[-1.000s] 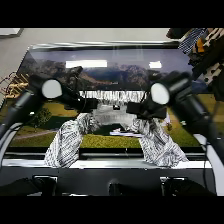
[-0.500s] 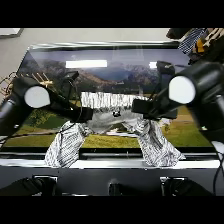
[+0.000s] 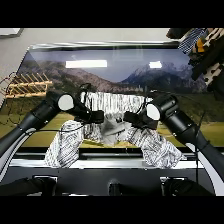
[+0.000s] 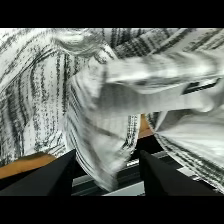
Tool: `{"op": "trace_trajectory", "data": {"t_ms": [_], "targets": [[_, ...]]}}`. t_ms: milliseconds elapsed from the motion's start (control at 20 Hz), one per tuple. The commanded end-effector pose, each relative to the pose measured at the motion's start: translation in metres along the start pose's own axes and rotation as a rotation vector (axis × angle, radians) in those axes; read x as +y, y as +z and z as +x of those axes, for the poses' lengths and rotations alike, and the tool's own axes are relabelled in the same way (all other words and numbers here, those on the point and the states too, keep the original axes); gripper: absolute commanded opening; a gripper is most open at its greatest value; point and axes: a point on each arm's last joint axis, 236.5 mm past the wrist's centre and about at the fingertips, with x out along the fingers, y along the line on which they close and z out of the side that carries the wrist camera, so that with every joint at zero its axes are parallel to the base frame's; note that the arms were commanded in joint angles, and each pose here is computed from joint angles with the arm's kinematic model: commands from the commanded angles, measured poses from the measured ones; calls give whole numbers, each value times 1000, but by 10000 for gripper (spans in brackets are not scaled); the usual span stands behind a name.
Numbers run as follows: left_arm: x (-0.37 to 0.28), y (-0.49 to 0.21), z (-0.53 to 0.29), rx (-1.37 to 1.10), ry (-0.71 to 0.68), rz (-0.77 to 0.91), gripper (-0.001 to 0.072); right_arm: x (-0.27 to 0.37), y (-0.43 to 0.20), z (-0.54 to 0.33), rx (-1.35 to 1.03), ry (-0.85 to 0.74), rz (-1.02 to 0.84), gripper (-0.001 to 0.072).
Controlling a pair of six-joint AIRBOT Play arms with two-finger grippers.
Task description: Fold the clothes and pants, and hang the long-sleeved shirts on hangers.
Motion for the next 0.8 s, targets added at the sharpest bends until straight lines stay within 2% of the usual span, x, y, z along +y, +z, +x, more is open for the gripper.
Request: {"op": "trace_trajectory", "data": {"t_ms": [0,50,250,400,500,600,750], "targets": [[20,15,-13,-6,-43,-1,496,6,4,13,-18,30,25,29],[49,21,-29,-23,-10,-18,541,6,3,13,-16,28,24,29],[194,38,-97,-210,94,-182,542,4,0,13,-3,19,19,29],[302,9,-132,-209,236,-239,541,4,-3,13,10,21,22,29],[346,-2,-152,-262,264,-386,535,4,-3,13,11,21,23,29],[388,-9,-168,-355,297,-585,569,2,-4,13,17,14,23,29],[440,-6,-189,-467,254,-675,575,1,-6,13,25,6,23,29]]}}
